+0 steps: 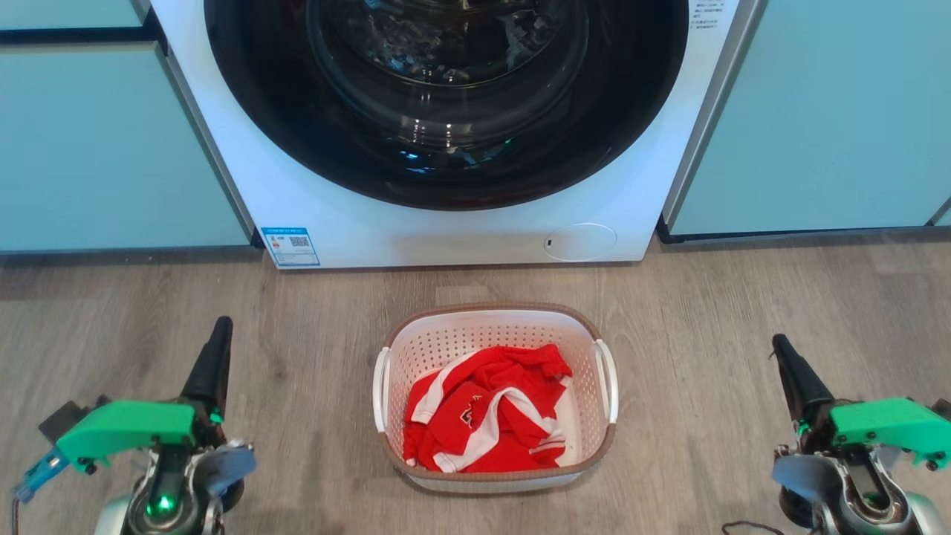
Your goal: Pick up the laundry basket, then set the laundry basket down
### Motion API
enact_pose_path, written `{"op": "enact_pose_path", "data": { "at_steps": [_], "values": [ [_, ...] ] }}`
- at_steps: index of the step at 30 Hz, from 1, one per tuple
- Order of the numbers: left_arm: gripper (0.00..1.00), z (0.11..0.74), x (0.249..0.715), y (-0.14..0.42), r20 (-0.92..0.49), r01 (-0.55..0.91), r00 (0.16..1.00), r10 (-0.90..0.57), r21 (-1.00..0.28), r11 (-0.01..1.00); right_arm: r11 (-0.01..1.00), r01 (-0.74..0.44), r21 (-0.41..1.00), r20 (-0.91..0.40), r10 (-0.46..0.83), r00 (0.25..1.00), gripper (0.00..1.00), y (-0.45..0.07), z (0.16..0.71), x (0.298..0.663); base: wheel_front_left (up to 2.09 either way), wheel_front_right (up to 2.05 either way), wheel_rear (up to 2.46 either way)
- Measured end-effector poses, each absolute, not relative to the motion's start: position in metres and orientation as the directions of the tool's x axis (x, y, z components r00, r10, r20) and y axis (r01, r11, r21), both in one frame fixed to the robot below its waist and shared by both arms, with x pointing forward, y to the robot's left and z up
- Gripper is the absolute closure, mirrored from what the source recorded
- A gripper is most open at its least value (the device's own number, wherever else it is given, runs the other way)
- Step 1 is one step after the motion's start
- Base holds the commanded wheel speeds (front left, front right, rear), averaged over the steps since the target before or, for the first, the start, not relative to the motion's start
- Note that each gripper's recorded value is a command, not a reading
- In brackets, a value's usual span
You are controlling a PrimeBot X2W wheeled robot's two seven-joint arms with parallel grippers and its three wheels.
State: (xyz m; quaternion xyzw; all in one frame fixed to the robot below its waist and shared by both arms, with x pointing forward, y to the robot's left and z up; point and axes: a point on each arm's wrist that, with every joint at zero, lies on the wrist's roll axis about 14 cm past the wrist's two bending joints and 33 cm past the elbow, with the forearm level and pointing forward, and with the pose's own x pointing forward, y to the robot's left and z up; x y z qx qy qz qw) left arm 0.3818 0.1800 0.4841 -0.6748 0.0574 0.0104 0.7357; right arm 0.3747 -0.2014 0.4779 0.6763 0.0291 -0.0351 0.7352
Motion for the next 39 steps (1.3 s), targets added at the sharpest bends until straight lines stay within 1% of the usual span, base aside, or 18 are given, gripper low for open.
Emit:
{"op": "enact_pose_path", "data": {
  "at_steps": [8,39],
  "values": [
    [1.0,0.4853,0.3808,0.1852,-0.07,-0.07,0.997,-0.037,-0.998,0.001,-0.005,0.081,0.997,-0.081,-0.022,0.996,1.0,-0.205,0.4796,0.3743,0.0,0.0,0.0],
    [1.0,0.4856,0.3807,0.1902,-0.069,-0.069,0.997,-0.021,-0.998,-0.006,-0.009,0.081,0.997,-0.081,-0.032,0.996,1.0,-0.2082,0.4797,0.374,0.0,0.0,0.0]
  ]
}}
